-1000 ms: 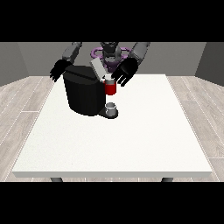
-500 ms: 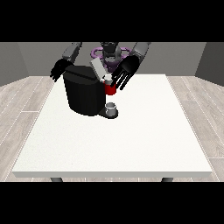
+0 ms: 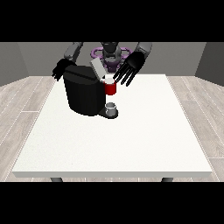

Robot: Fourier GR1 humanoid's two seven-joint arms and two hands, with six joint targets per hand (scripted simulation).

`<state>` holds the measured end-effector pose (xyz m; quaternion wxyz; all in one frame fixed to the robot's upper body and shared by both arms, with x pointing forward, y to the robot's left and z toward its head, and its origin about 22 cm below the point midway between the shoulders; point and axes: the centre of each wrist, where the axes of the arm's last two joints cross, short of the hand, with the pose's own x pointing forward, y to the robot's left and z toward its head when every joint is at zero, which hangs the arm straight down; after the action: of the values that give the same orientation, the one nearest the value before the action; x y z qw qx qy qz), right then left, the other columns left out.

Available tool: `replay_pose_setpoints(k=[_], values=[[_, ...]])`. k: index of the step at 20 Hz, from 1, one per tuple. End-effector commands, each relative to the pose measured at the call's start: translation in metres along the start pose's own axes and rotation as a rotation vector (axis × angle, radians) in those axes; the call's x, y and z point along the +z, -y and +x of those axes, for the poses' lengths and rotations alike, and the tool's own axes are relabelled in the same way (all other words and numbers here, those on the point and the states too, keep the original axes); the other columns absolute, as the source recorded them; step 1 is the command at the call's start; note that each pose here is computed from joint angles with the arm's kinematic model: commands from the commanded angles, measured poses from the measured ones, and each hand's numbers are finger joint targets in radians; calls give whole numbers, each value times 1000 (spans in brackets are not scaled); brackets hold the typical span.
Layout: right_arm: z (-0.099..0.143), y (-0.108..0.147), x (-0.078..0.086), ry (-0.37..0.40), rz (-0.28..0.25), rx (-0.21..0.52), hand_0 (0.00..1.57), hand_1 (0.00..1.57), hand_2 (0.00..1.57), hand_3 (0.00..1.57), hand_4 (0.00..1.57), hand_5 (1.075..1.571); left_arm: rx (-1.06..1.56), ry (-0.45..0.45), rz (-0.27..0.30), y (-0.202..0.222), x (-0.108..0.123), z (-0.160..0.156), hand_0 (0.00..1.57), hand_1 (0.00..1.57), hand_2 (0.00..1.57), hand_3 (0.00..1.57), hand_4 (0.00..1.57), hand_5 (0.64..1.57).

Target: Insert the coffee pod into the coffee machine and close the lid

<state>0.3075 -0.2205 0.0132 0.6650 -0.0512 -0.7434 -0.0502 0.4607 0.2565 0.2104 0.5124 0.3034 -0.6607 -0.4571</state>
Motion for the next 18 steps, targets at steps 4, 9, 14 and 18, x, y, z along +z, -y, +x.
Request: replay_pose_setpoints(k=[4,9,14,18], values=[[-18,7,15,-33,-27,-19,0,0,0,0,387,1571,30,-24,-56,36,3,-4,0,0,0,0,0,1571],[-23,19,30,-105,-58,-26,0,0,0,0,398,1571,316,-37,-24,58,19,-34,0,0,0,0,0,1571],[-25,43,36,-101,-71,3,0,0,0,0,492,1571,713,-61,30,124,32,-43,0,0,0,0,261,1571],[-15,69,33,-94,-2,61,0,0,0,0,390,1571,813,-80,-20,168,47,-41,0,0,0,0,0,1571]])
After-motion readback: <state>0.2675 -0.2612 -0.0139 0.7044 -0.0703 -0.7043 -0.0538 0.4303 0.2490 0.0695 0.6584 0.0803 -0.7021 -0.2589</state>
